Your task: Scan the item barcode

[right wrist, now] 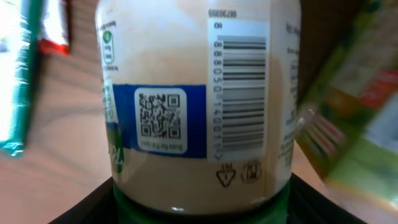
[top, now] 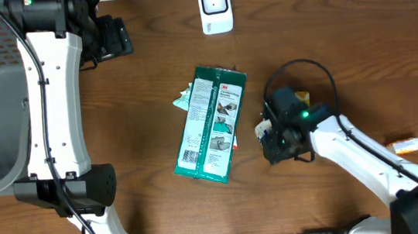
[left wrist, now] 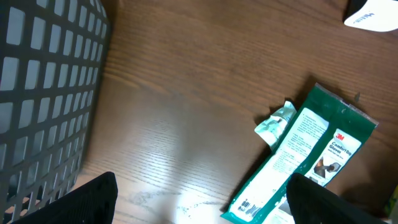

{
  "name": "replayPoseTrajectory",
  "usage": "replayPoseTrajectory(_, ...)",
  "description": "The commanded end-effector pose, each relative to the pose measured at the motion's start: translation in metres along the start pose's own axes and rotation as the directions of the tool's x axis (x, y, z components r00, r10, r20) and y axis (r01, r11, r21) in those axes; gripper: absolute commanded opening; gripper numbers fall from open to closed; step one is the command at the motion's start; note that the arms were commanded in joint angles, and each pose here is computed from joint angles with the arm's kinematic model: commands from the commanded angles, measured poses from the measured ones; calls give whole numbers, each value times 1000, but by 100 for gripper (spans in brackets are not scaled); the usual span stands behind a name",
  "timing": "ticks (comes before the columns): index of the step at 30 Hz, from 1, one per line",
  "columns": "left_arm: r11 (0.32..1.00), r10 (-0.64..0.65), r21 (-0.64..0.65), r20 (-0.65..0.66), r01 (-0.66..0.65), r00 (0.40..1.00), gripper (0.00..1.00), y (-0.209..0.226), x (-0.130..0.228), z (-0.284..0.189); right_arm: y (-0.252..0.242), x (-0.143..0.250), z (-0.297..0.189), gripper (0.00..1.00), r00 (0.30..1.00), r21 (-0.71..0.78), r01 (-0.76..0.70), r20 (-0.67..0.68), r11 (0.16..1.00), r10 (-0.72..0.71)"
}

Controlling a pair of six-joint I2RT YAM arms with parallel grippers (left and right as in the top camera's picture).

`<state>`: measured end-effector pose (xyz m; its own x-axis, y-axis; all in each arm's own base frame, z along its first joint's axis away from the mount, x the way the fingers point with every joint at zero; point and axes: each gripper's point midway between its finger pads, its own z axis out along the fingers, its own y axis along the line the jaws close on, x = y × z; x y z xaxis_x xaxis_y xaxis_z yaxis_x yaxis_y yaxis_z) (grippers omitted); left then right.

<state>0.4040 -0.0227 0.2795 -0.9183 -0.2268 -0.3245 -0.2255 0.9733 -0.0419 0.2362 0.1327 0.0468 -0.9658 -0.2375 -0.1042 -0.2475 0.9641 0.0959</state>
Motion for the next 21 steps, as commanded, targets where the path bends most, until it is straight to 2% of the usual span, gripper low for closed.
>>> replayPoseTrajectory(1, 1000, -10, 1, 12, 10, 1000, 87, 1, 2, -7, 13, -26, -42, 47, 996, -29, 10, 85, 1000, -8)
replayPoseTrajectory(9, 1000, -10, 1, 12, 10, 1000, 87, 1, 2, -7, 30, -14, -70, 44, 1000, -113, 5, 0, 994, -5)
replayPoseTrajectory(15, 1000, -10, 1, 12, 10, 1000, 87, 1, 2, -7, 33, 14, -69, 42, 991, -143, -27, -137, 989, 8)
replayPoseTrajectory(21, 1000, -10, 1, 12, 10, 1000, 87, 1, 2, -7, 22, 34, -68, 42, 953, -98, -74, -300, 992, 41)
